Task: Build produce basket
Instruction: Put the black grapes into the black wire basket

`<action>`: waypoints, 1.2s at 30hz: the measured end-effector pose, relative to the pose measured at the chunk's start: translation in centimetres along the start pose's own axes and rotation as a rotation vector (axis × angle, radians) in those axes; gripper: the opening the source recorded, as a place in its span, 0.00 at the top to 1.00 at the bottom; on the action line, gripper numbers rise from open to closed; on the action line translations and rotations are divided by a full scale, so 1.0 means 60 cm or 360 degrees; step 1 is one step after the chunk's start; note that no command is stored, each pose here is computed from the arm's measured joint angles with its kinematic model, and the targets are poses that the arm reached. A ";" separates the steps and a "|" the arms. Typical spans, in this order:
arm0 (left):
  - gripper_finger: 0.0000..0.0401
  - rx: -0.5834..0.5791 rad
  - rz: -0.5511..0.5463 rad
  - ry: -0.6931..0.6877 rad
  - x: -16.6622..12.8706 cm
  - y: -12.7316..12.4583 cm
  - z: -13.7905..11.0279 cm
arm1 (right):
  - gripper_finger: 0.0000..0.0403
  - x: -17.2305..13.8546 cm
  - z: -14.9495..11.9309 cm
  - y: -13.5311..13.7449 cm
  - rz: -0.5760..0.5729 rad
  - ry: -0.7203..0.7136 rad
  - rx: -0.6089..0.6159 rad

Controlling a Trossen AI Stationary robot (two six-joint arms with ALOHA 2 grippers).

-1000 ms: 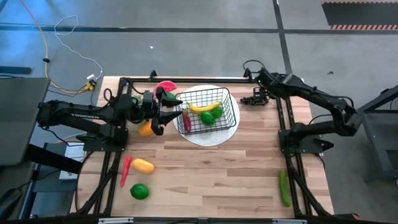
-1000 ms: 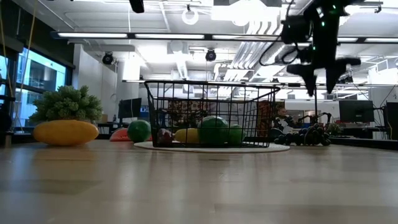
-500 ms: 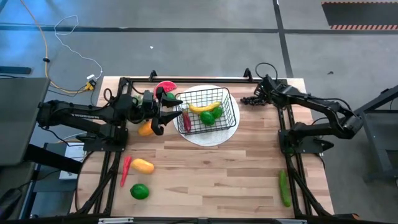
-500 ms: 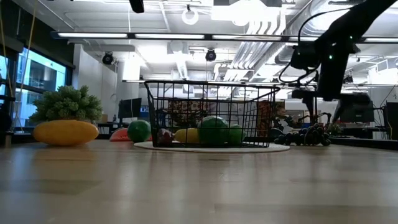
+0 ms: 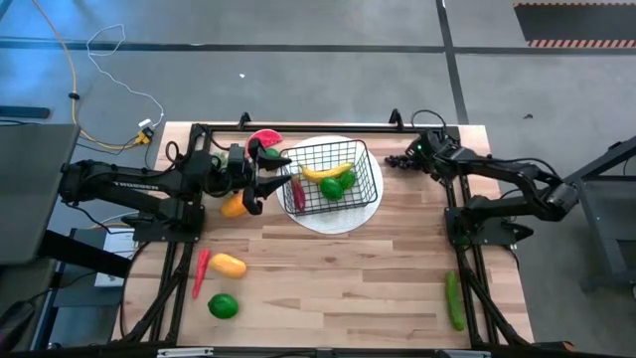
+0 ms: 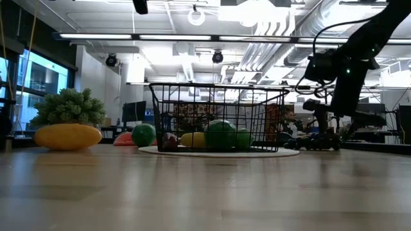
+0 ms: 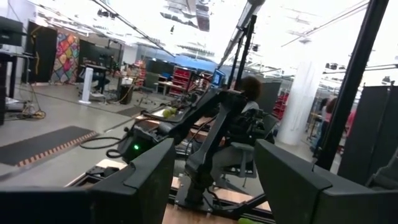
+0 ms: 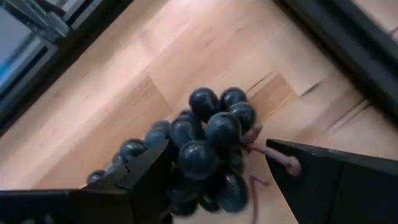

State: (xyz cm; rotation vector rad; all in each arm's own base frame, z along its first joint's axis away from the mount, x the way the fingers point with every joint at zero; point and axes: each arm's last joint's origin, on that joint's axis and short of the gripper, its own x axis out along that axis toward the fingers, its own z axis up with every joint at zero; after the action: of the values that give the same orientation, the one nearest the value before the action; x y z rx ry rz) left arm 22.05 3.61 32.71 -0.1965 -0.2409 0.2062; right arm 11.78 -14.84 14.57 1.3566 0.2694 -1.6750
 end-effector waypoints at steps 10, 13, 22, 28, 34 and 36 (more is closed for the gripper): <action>0.47 -0.0001 0.0024 -0.0005 0.000 0.001 0.000 | 0.38 0.019 0.002 0.003 0.0089 -0.0052 0.0146; 0.47 -0.0004 0.0024 -0.0006 0.000 0.001 0.000 | 0.39 0.031 -0.001 0.004 0.0075 -0.0020 0.0120; 0.47 -0.0004 0.0024 -0.0005 0.000 0.001 0.000 | 0.39 0.049 -0.005 0.010 0.0067 -0.0011 0.0125; 0.47 -0.0004 0.0019 -0.0004 0.000 0.001 0.000 | 0.53 0.050 -0.006 0.008 0.0048 -0.0008 0.0120; 0.47 -0.0005 0.0019 -0.0005 0.000 0.001 0.000 | 0.78 0.046 -0.005 0.008 0.0071 -0.0002 0.0049; 0.47 -0.0005 0.0020 -0.0005 0.000 0.001 0.000 | 0.84 0.039 -0.003 0.009 0.0112 -0.0005 -0.0012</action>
State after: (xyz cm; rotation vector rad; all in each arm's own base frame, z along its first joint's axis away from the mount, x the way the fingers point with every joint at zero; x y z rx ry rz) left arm 22.04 3.64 32.72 -0.2005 -0.2430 0.2187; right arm 12.42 -16.21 12.72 1.3426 0.2236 -1.6161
